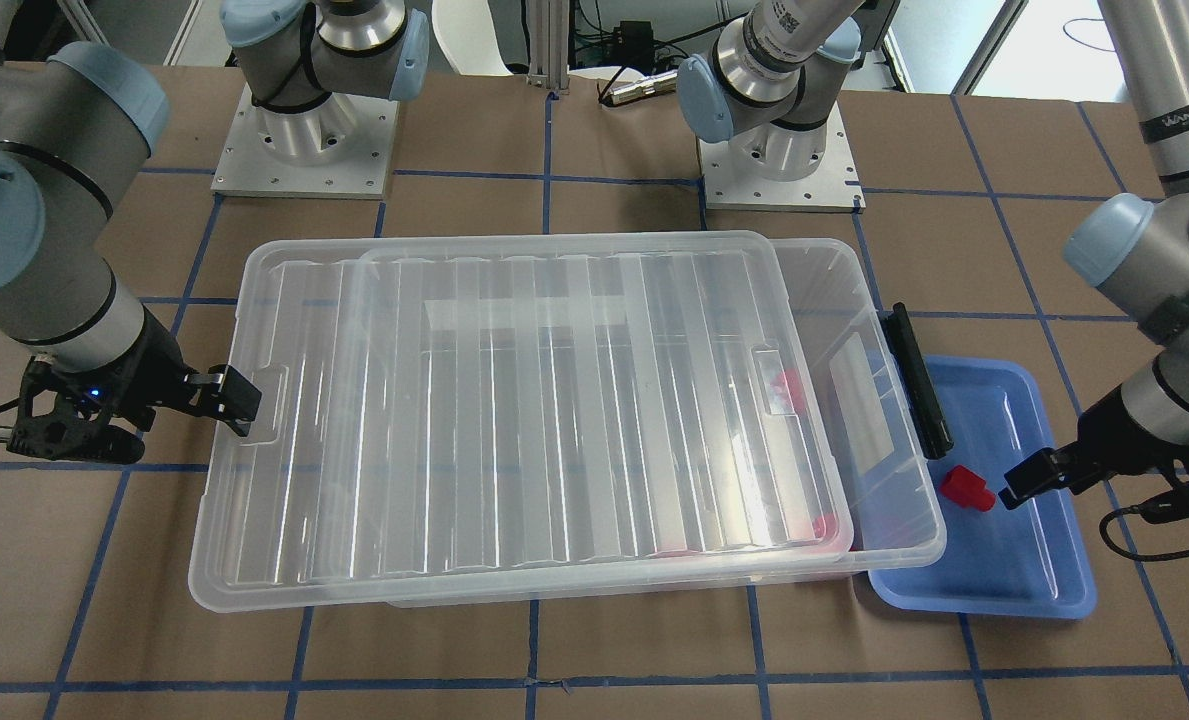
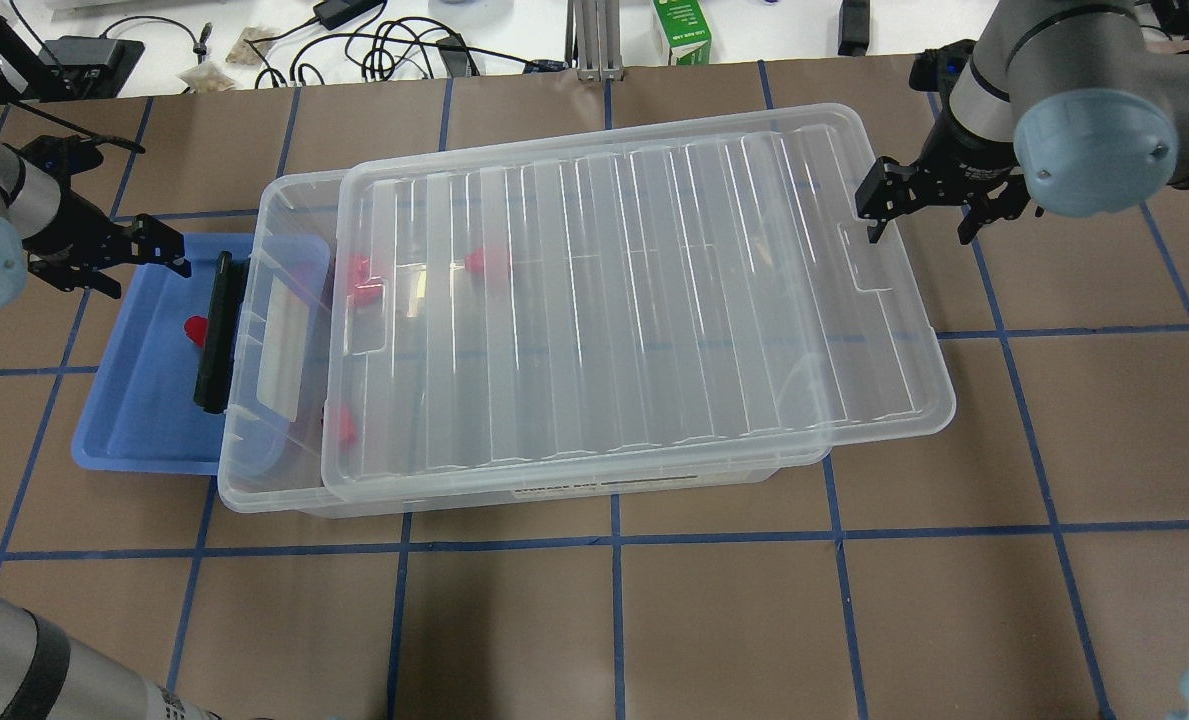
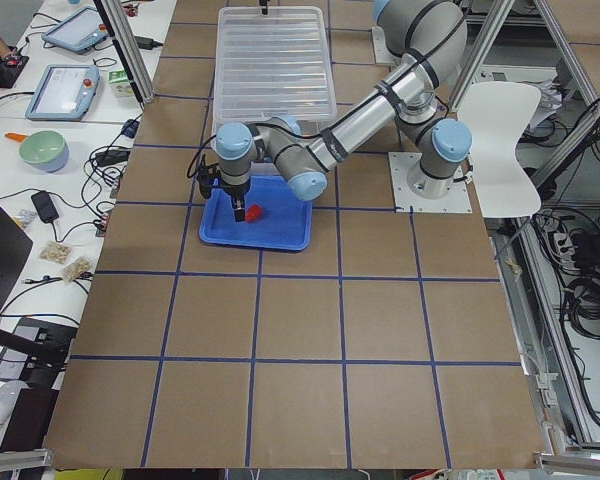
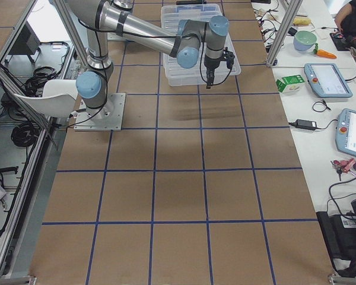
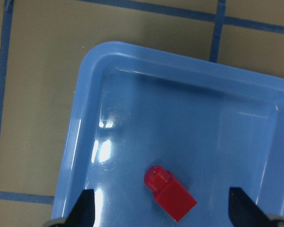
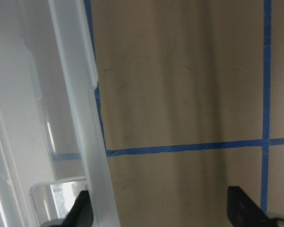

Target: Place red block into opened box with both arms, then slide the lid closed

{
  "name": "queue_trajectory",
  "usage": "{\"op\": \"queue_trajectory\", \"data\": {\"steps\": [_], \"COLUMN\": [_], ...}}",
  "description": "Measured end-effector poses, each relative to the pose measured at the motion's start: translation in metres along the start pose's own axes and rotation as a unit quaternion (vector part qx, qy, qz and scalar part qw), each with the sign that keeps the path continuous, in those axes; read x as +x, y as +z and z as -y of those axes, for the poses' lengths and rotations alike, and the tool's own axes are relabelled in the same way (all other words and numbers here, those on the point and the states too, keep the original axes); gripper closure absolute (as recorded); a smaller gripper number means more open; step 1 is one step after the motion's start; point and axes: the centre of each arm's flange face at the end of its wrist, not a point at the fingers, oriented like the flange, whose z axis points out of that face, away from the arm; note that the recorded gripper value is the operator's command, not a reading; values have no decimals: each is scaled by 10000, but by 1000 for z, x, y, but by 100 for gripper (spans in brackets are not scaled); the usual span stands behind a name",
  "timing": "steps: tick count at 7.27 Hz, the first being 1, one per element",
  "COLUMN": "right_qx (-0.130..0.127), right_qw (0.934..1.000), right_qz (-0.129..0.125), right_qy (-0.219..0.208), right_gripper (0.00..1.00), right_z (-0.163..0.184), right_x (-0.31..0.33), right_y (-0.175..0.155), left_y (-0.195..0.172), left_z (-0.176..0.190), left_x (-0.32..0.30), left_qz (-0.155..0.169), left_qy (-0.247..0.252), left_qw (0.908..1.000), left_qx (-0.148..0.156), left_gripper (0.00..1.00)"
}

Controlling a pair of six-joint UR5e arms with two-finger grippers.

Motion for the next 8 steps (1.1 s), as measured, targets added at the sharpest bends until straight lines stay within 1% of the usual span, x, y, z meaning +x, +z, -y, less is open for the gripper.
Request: {"op": "queue_trajectory", "data": {"steps": [1,2,3,4,5,6,7,8], "right_qx": [-10,-12,-13,-16,-23,-30,-36,-44], "right_qw": [9999,9998,9998,9997,9997,9998,9998,9996], "right_qz": [-104,-160,-188,-195,-197,-198,-208,-262], "right_qy": [46,72,102,141,117,43,0,-43], "right_gripper": [0,0,0,0,0,0,0,0], "right_z": [1,1,2,2,3,3,4,4], "right_x": [11,18,24,33,45,56,65,72], "right_y": [-1,-2,-3,-4,-4,-5,-5,-6], "left_y": [16,30,41,49,54,55,57,61], "left_z": [-6,-12,-16,-19,-21,-22,-23,-23], "left_x": [1,1,1,-2,-4,-5,-6,-6], "left_qz": [-99,-153,-155,-72,35,95,117,97], "left_qy": [-335,-511,-593,-629,-659,-677,-726,-825], "left_qw": [9994,9986,9980,9977,9973,9970,9965,9955], "left_qx": [14,-70,-165,-254,-322,-361,-397,-446], "left_gripper": [0,0,0,0,16,58,59,79]}}
